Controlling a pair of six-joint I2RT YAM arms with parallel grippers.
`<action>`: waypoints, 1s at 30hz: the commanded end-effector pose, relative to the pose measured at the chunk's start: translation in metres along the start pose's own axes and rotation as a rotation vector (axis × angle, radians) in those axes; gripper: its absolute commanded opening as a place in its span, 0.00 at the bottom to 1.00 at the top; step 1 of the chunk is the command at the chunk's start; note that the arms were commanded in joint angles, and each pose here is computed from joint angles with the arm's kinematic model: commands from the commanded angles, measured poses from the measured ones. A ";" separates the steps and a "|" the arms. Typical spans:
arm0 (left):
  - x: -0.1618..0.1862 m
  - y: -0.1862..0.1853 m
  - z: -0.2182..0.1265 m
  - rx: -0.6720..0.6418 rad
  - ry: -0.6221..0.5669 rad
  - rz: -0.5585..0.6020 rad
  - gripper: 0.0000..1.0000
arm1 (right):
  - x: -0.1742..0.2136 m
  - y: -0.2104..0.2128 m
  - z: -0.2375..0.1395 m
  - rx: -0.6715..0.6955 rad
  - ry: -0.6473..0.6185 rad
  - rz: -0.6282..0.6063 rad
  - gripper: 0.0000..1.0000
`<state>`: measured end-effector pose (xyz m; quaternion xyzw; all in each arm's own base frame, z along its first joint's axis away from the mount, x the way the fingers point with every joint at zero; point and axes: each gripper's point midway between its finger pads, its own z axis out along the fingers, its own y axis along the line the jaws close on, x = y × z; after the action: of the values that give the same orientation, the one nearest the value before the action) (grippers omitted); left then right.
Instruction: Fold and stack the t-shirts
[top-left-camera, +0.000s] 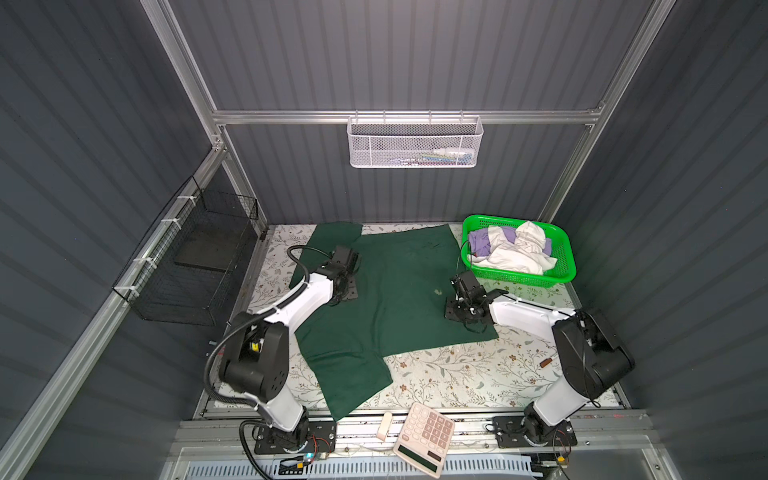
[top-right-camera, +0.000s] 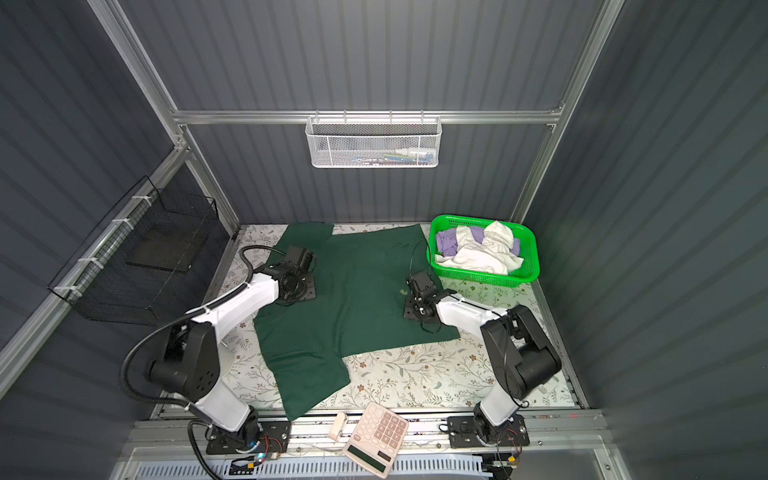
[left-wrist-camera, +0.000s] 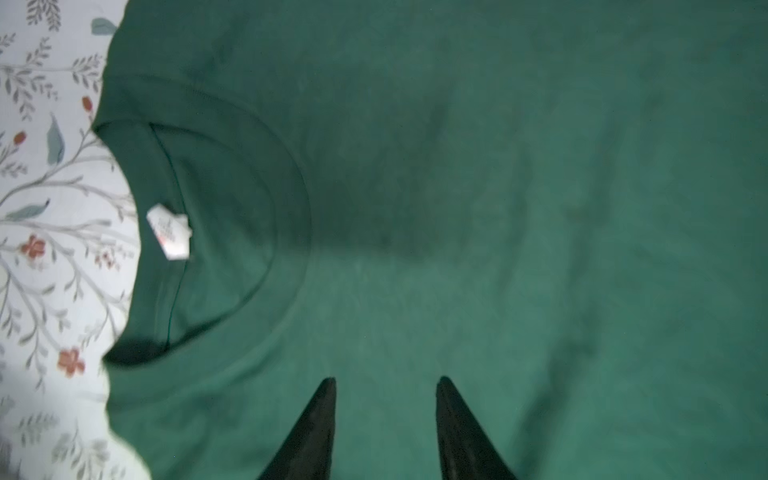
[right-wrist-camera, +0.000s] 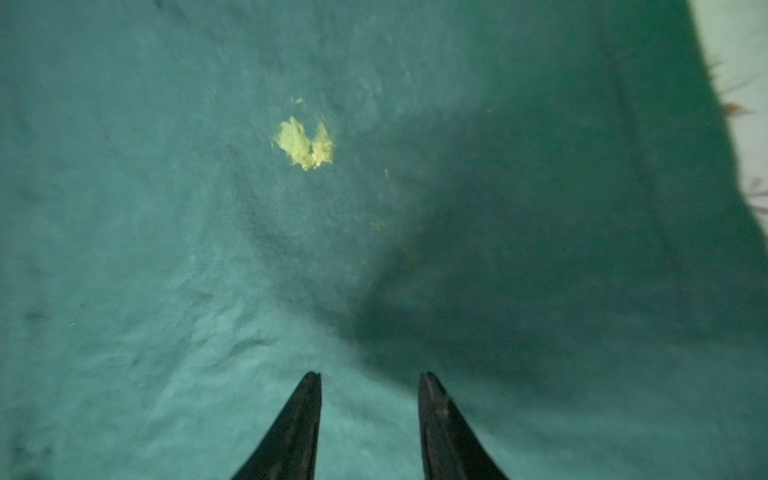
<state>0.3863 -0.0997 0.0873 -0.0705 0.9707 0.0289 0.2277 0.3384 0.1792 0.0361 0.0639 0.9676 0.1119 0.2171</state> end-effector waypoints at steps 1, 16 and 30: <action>-0.006 0.020 0.020 -0.028 0.016 -0.021 0.41 | 0.005 0.004 0.005 0.010 0.041 -0.001 0.41; 0.108 0.048 0.045 0.006 0.256 -0.159 0.43 | 0.095 -0.023 0.011 0.047 0.257 0.088 0.38; 0.207 0.087 -0.001 -0.077 0.411 -0.340 0.47 | 0.152 -0.068 -0.046 0.272 0.302 0.116 0.38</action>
<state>0.2600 -0.0487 0.0205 -0.2039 0.9676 -0.0141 0.1479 0.2258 0.1837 0.0180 0.0967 0.9815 0.1128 0.1205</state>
